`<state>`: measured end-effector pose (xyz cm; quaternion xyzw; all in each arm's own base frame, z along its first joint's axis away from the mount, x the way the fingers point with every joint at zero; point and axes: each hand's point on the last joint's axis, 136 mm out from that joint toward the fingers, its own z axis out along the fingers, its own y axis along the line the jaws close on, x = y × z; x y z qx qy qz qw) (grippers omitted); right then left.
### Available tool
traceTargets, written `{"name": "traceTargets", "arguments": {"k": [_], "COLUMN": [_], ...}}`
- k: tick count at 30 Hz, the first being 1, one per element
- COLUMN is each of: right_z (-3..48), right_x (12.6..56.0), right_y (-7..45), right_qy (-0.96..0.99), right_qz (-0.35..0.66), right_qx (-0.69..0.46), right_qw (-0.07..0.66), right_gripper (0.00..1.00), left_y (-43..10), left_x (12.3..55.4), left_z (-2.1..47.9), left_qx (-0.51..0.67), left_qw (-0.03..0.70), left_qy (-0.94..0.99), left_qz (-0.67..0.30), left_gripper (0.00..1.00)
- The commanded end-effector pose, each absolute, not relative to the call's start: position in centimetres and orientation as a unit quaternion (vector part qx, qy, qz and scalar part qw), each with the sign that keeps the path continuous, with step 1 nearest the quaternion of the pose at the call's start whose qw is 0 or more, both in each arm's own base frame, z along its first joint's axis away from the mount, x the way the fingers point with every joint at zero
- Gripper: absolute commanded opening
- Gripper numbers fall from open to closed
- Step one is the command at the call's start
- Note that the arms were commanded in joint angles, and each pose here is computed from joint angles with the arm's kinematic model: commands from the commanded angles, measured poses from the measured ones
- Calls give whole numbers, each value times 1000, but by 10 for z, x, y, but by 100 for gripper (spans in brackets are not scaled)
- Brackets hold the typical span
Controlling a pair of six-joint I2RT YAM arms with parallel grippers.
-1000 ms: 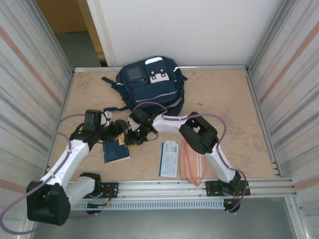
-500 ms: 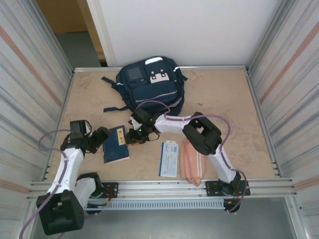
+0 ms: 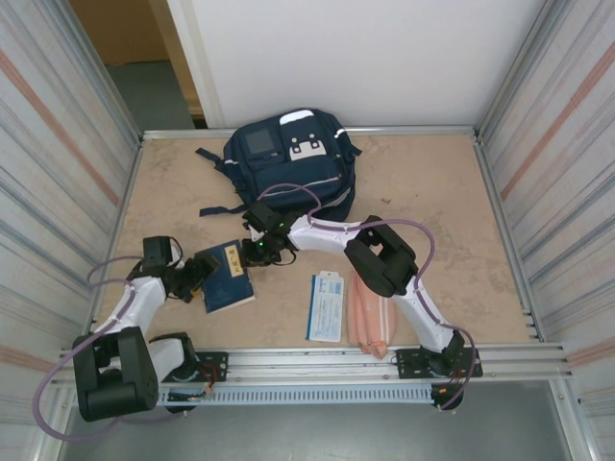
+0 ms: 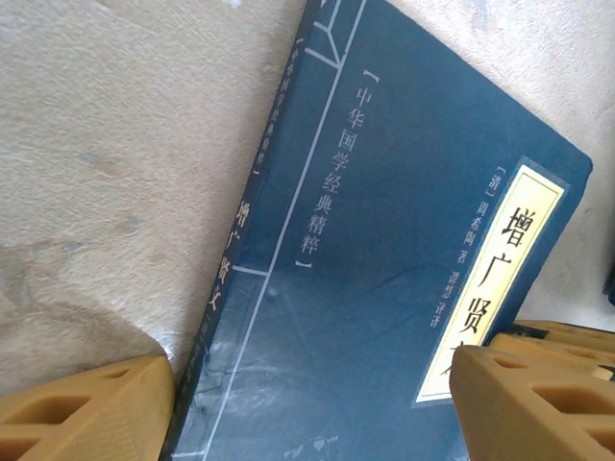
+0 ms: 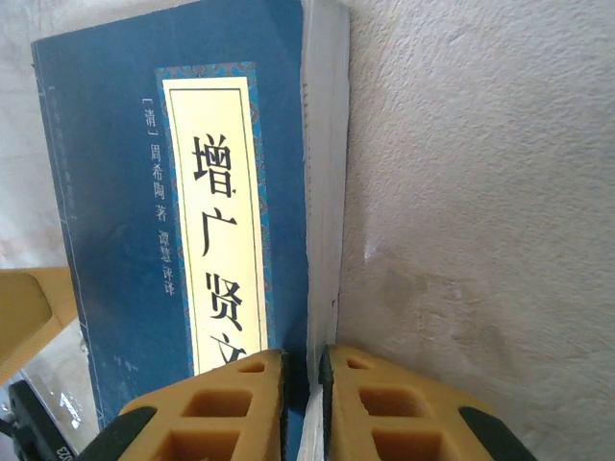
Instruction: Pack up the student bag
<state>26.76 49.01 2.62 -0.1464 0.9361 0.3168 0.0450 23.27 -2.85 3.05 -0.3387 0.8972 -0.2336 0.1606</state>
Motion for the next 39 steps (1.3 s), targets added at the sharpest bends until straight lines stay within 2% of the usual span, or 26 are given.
{"name": "traceTargets", "arguments": {"k": [1,4,7,12,15,18,19,21,23,24,29,34,39], "right_z": [-1,-10,-16,-14,-15,-12,-10,-5,2,9,72,145,206], "right_x": [257,253,245,237,236,236,237,237,237,239,246,255,259], "right_y": [466,453,445,441,442,444,445,446,448,449,451,427,374], "right_qy": [955,958,954,943,941,940,940,938,935,932,898,872,841], "right_qz": [263,256,268,286,290,295,298,303,313,323,400,416,391], "right_qx": [-133,-127,-129,-169,-171,-168,-167,-166,-166,-164,-165,-179,-189], "right_qw": [22,3,-22,-22,-25,-23,-21,-18,-13,-4,79,187,321], "right_gripper": [14,10,9,9,9,9,9,9,10,12,31,34,39], "left_y": [-52,-57,-72,-92,-95,-89,-87,-86,-81,-78,-81,-93,-112], "left_x": [236,235,242,248,247,243,241,240,239,239,245,257,270], "left_z": [35,38,55,88,93,83,80,77,75,75,103,161,222], "left_qx": [-296,-293,-273,-223,-214,-236,-242,-247,-262,-267,-248,-221,-184], "left_qw": [153,151,164,194,192,177,172,164,162,164,185,221,277], "left_qy": [900,897,882,869,870,879,882,884,886,887,883,862,842], "left_qz": [-280,-294,-347,-398,-401,-375,-367,-362,-348,-338,-352,-400,-426], "left_gripper": [77,77,76,76,76,70,62,29,5,0,0,0,0]}}
